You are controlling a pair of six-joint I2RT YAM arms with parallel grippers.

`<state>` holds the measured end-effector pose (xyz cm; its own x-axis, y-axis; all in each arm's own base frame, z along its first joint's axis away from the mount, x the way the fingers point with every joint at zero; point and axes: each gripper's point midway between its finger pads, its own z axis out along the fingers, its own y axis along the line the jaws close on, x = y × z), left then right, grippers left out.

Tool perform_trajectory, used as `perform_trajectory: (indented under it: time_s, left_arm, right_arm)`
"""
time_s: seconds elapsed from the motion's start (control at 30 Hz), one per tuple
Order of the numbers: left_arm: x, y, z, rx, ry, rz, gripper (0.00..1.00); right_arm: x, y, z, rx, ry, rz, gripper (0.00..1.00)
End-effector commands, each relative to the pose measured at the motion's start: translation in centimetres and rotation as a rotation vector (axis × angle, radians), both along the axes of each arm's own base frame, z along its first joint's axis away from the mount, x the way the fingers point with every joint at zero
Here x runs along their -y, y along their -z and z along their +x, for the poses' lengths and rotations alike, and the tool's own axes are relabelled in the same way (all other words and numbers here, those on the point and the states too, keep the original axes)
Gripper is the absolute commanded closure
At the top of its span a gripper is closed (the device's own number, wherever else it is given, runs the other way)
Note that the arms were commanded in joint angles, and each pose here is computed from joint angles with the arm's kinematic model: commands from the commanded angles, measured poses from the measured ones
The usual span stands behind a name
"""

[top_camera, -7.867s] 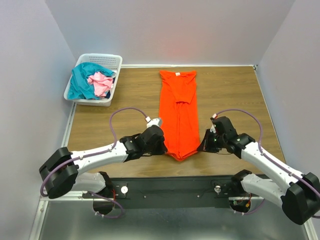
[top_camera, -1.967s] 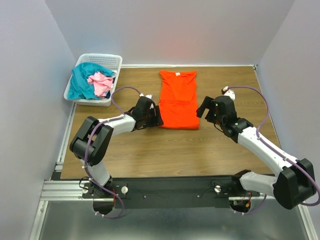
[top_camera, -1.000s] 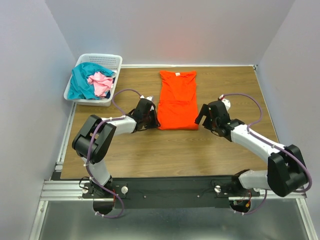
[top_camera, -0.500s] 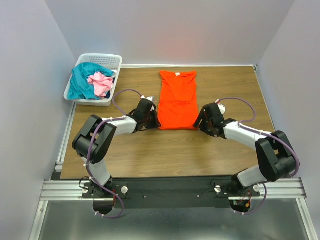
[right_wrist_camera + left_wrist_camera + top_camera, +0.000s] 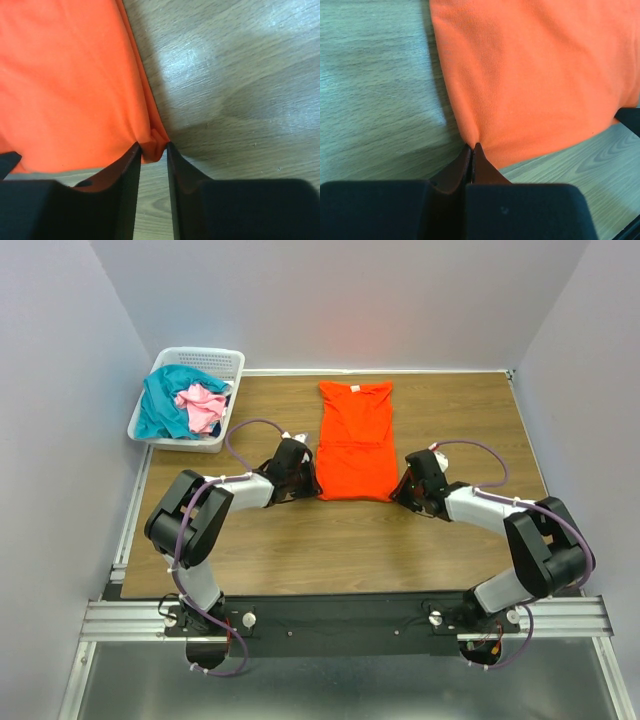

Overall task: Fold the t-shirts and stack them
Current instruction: Fold the tshirt

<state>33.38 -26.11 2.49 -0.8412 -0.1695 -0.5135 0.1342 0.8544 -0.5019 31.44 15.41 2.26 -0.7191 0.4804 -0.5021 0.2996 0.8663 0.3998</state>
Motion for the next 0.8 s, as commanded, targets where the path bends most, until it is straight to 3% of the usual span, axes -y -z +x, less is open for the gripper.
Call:
perform_trajectory:
  time_s: [0.0,0.2,0.27,0.57,0.77]
  left_arm:
    - [-1.8,3.0,-2.7,-0.099,-0.004,0.086,1.0]
    - [-1.8,3.0,-3.3,-0.106,-0.001,0.09,1.0]
    - [-1.8,2.7,-3.7,-0.103,0.002,0.089,1.0]
    - [-3.9,1.5,-8.1,-0.105,-0.038,0.067,1.0]
    - [-3.5,-1.7,-11.0,-0.055,0.002,0.027,1.0]
  right_arm:
    - [0.2,2.0,-1.7,-0.069,-0.008,0.002,0.72]
    - [-0.3,2.6,-2.9,-0.1,-0.048,0.032,0.96]
    - [-0.8,2.2,-3.5,-0.101,-0.077,0.062,0.99]
    - [-1.4,1.0,-10.3,-0.193,-0.26,0.157,0.99]
    - [-2.5,-3.6,-13.2,-0.15,-0.356,0.261,0.99]
